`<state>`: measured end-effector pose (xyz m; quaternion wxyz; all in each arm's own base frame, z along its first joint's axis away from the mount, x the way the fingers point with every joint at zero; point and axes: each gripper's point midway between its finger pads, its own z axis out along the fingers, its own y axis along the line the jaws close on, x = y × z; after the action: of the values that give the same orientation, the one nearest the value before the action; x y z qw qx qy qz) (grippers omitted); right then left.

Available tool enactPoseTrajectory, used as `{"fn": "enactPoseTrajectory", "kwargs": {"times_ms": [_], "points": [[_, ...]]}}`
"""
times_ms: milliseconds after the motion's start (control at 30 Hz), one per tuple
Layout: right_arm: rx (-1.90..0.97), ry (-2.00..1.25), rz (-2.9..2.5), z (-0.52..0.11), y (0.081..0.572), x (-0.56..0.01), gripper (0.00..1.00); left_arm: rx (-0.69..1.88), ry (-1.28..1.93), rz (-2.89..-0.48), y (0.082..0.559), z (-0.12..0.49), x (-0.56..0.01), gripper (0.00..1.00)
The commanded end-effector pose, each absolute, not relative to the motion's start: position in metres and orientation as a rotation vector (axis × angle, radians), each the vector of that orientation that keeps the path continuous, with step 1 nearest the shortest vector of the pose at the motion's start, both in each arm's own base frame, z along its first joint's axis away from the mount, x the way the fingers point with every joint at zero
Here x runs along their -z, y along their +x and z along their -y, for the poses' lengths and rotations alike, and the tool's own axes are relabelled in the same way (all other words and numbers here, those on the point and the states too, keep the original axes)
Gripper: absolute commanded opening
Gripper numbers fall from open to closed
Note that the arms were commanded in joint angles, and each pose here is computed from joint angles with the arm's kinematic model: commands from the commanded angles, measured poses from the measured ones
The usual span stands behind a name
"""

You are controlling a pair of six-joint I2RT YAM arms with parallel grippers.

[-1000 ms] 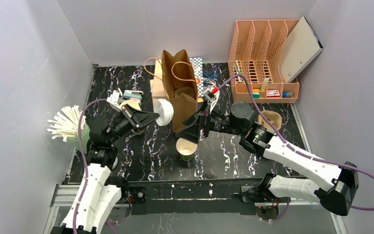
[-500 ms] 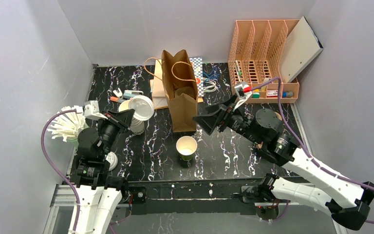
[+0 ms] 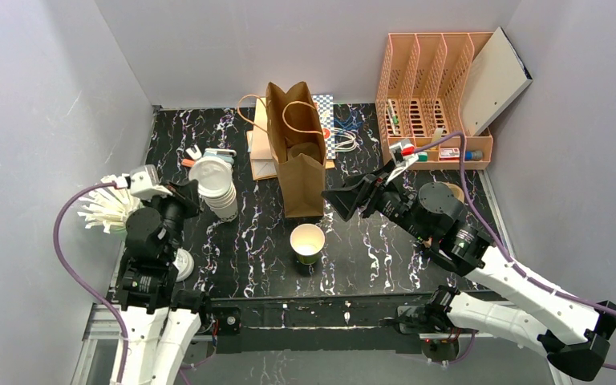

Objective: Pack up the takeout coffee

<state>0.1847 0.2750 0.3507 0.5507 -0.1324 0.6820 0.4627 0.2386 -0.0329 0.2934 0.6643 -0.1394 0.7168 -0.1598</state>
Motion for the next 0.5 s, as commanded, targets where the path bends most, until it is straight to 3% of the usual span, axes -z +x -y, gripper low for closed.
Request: {"fn": "enactPoseTrajectory", "kwargs": {"times_ms": [0,300,467], "points": [[-1.101,-0.310,-1.585,-0.275,0.185,-0.358,0.98,0.080,-0.368,-1.548,0.250,-0.011,-0.327,0.00],[-1.098,-0.319,-1.557,-0.268,0.181,-0.372,0.98,-0.412,-0.562,-1.636,0.272,-0.078,-0.320,0.00],[-1.082,-0.314,-1.553,-0.263,0.180,-0.372,0.98,-0.589,-0.596,-1.632,0.263,-0.080,-0.331,0.00]]}}
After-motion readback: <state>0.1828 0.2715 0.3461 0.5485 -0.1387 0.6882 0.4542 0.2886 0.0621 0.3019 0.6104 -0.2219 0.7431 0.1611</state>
